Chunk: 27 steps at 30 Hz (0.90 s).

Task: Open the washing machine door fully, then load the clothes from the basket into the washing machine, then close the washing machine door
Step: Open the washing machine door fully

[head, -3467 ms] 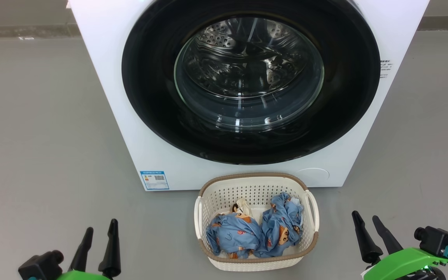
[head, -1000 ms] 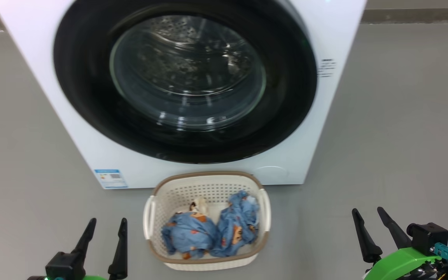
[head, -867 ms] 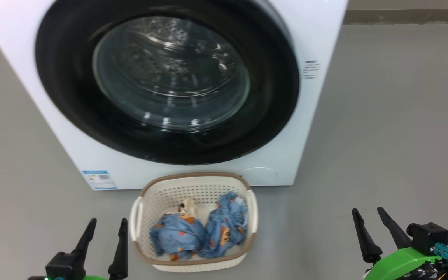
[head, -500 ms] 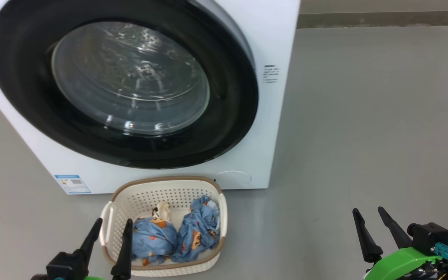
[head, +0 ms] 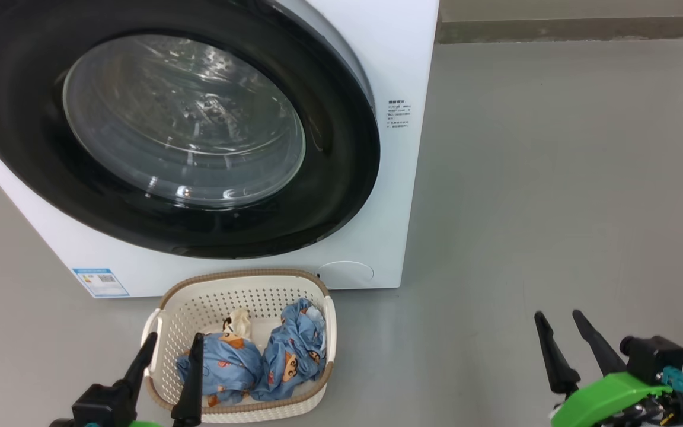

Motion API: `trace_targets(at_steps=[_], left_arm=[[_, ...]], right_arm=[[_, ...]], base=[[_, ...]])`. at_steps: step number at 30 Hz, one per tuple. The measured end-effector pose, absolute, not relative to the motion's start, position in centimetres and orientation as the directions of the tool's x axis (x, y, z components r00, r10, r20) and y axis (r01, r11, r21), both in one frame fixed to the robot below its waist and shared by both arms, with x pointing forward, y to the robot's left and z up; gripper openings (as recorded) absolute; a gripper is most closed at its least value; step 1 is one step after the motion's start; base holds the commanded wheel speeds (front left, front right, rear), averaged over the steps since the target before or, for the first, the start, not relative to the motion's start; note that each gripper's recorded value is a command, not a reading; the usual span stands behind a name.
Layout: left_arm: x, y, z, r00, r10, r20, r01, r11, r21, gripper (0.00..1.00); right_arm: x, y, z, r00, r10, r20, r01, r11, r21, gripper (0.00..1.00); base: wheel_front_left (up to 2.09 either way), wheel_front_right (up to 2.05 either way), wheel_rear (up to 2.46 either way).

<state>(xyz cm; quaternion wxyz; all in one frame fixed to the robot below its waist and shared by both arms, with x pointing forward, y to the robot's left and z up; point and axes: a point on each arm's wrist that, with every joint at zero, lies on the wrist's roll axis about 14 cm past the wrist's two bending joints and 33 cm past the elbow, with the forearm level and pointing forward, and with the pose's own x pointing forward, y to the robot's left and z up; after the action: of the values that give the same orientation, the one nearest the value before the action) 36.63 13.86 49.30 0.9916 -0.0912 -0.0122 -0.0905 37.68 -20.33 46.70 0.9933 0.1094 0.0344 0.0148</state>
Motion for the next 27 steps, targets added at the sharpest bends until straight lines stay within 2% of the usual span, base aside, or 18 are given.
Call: trace_targets(at_steps=[1, 2, 13, 21, 27], left_arm=[[36.6, 13.8, 49.3, 0.983, -0.178, 0.04, 0.182, 0.967, -0.18, 1.0], [36.7, 13.7, 49.3, 0.983, -0.179, 0.04, 0.183, 0.966, -0.182, 1.0], [36.9, 13.3, 48.6, 0.983, -0.181, 0.023, 0.182, 0.961, -0.209, 1.0], [38.2, 13.1, 48.7, 0.983, -0.179, 0.031, 0.182, 0.96, -0.213, 1.0], [39.2, 13.3, 48.6, 0.984, -0.175, 0.029, 0.178, 0.961, -0.214, 1.0]], right_arm=[[37.8, -20.3, 46.8, 0.998, 0.035, -0.06, -0.021, 0.973, 0.23, 0.05], [38.0, -20.2, 47.1, 0.998, 0.033, -0.053, -0.019, 0.97, 0.244, 0.0], [42.2, -19.0, 52.4, 0.994, 0.014, 0.107, -0.063, 0.883, 0.464, 0.0], [46.5, -18.9, 58.4, 0.965, -0.03, 0.259, -0.161, 0.713, 0.682, 0.0], [49.2, -18.6, 62.3, 0.936, -0.033, 0.35, -0.261, 0.6, 0.756, 0.0]], base=[[0.0, 0.0, 0.0], [0.0, 0.0, 0.0], [0.0, 0.0, 0.0], [0.0, 0.0, 0.0], [0.0, 0.0, 0.0]])
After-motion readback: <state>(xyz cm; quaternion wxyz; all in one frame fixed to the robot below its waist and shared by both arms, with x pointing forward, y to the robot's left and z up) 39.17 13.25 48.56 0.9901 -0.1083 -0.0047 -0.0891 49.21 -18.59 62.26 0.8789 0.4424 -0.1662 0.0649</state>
